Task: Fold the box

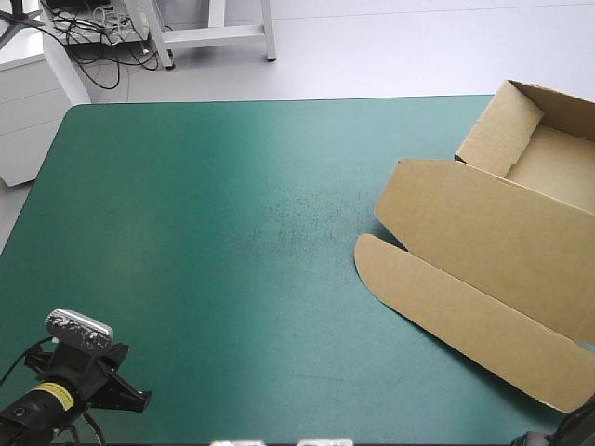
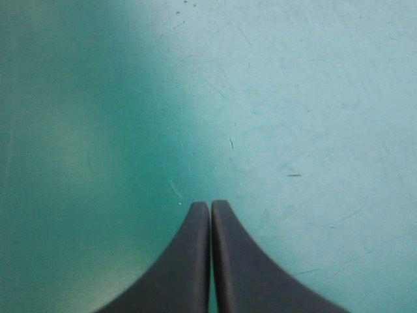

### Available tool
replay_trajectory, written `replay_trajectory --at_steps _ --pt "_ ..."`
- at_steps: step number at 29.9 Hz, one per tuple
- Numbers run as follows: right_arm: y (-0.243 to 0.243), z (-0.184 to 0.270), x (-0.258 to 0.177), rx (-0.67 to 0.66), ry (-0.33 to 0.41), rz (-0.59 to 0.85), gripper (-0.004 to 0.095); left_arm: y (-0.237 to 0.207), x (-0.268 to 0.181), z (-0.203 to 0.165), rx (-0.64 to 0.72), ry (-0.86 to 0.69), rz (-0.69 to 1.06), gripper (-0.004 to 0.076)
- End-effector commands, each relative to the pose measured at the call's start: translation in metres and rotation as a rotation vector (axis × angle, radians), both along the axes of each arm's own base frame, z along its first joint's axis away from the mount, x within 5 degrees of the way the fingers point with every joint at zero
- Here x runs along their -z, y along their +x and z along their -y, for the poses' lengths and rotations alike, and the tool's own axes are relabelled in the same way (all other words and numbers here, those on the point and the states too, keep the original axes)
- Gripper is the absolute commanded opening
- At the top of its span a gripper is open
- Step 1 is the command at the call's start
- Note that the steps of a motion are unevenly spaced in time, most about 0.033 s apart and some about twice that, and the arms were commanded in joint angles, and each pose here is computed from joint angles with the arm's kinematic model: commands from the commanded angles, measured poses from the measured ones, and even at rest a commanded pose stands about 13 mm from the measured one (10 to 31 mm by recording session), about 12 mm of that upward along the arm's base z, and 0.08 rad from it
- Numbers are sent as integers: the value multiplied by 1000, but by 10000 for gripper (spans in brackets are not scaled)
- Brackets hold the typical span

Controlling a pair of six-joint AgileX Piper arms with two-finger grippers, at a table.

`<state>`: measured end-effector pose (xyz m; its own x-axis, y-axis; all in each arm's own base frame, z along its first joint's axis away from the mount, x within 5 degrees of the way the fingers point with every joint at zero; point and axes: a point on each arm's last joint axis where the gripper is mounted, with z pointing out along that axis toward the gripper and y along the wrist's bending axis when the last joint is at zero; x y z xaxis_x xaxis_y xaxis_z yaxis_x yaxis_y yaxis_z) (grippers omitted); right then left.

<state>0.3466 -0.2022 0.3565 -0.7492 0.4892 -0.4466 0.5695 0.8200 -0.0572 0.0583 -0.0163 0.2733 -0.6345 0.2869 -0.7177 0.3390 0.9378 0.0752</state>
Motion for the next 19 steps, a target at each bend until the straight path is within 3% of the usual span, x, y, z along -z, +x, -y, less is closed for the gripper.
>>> replay_trajectory --at_steps 1,4,7,19 --pt "-16 -4 -33 7 -35 76 178 4 -11 2 1 -31 69 -10" --pt "-14 -7 -33 -2 0 95 412 4 -11 2 1 -31 69 -10" --pt "-14 -7 -33 -5 -1 94 533 4 -11 2 1 -31 69 -10" --pt "-38 -20 -68 -48 -70 161 539 4 -11 2 1 -31 69 -10"
